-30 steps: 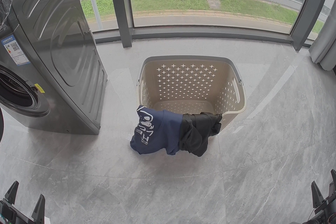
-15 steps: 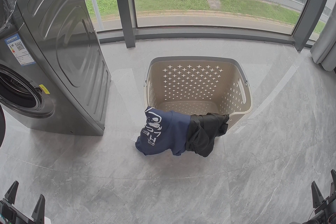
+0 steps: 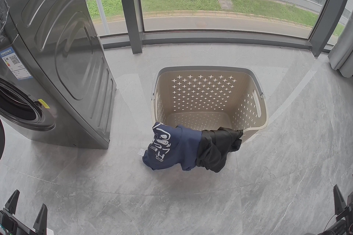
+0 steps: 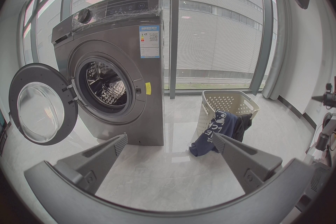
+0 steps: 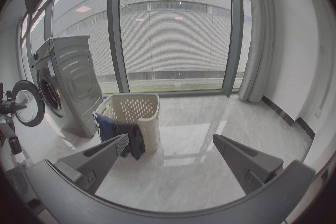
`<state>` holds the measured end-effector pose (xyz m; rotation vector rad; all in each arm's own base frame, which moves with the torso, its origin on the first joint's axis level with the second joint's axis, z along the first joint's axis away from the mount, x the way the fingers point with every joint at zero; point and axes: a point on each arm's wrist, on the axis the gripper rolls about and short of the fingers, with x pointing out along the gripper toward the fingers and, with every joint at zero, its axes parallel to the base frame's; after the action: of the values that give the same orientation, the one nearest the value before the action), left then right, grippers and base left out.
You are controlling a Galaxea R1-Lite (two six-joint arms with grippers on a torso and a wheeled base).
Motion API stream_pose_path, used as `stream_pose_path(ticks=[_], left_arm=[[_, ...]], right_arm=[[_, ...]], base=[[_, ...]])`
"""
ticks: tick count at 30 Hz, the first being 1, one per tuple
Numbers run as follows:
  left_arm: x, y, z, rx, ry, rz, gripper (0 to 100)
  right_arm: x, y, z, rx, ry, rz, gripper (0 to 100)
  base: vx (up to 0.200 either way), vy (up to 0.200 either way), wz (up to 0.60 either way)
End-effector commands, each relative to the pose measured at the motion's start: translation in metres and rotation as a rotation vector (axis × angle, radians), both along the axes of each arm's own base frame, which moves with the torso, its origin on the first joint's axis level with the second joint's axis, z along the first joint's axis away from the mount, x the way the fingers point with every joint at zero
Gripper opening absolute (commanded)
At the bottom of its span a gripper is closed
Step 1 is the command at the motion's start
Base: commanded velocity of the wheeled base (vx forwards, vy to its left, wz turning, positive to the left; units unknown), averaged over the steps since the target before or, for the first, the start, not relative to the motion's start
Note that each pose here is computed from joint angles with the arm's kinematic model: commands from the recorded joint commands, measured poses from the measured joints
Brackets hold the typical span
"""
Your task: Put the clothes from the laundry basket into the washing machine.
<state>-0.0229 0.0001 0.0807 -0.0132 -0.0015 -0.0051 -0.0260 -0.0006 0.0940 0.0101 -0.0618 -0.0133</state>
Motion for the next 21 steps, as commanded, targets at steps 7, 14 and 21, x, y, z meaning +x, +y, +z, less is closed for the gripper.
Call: stream_pose_path(ticks=[7,14,21], left_arm=[[0.0,0.0,-0.005,-0.005,0.003,-0.003,100],[0.0,0.0,-0.005,-0.007,0.003,-0.003,100],[0.0,0.0,-0.005,-0.014,0.003,-0.003,100]], right_arm=[[0.054,0.005,0.038,0.049,0.344,0.167,100],[0.109,0.027,0.038,0.014,0.464,0.392,100],[0.155,0.047,0.029,0.002,0.485,0.42,100]], base=[[0.0,0.0,0.0],[0.0,0.0,0.0],[0.0,0.0,0.0]])
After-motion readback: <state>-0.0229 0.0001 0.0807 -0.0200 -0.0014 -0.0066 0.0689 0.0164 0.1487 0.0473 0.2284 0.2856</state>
